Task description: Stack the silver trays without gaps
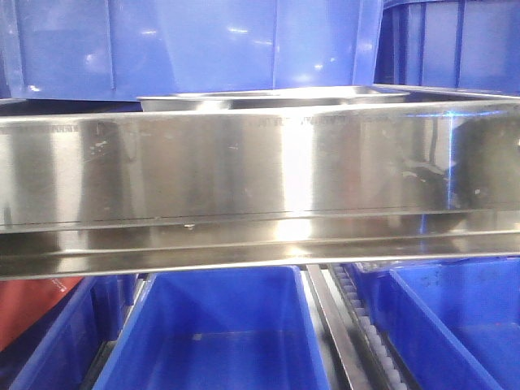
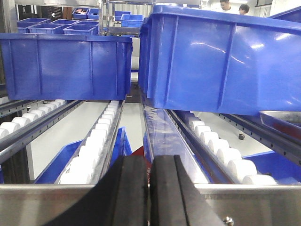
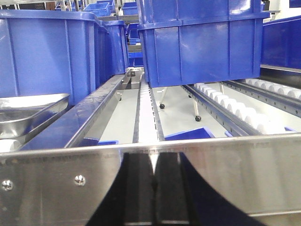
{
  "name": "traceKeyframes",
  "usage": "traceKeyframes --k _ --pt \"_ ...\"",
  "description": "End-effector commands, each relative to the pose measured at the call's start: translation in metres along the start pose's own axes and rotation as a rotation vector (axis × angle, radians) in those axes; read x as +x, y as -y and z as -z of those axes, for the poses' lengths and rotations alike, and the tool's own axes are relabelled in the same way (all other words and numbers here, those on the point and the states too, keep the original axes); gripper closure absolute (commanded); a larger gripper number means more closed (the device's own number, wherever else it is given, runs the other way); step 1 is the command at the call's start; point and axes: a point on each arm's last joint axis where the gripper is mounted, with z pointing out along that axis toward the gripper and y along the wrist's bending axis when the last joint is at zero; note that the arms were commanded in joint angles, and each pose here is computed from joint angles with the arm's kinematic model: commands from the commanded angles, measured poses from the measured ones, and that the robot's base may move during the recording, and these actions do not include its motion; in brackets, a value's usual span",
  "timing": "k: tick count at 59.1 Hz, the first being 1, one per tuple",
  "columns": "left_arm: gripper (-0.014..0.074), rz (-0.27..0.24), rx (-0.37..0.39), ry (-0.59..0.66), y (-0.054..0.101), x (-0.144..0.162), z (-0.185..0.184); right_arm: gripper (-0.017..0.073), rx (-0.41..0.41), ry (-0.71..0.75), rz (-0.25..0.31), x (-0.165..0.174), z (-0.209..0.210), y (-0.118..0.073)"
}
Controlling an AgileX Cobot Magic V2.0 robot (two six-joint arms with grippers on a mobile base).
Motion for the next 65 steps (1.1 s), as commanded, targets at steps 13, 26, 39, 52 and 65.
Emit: traceKeyframes --k 13,26,39,52,65 --pt "0.0580 0.003 0.008 0.021 0.0005 -0.0027 0.0005 0.0640 0.000 0.033 0.007 -0.0032 0.0003 0.0000" --pt "0.0580 0.003 0.008 0.021 0.0005 -0.0027 0.0005 0.0640 0.000 0.033 0.007 -0.0032 0.0003 0.0000" --pt "0.0580 0.003 0.008 0.021 0.0005 -0.0027 0.0005 0.0640 0.000 0.033 0.007 -0.0032 0.0003 0.0000" --pt "0.0580 0.003 0.008 0.021 0.0005 -0.0027 0.0005 0.0640 0.000 0.040 0.009 -0.0038 0.0004 0.0000" --pt "0.0580 0.003 0.008 0.021 0.0005 -0.0027 0.0005 0.0640 0.000 0.051 0.009 -0.0049 0.0004 0.0000"
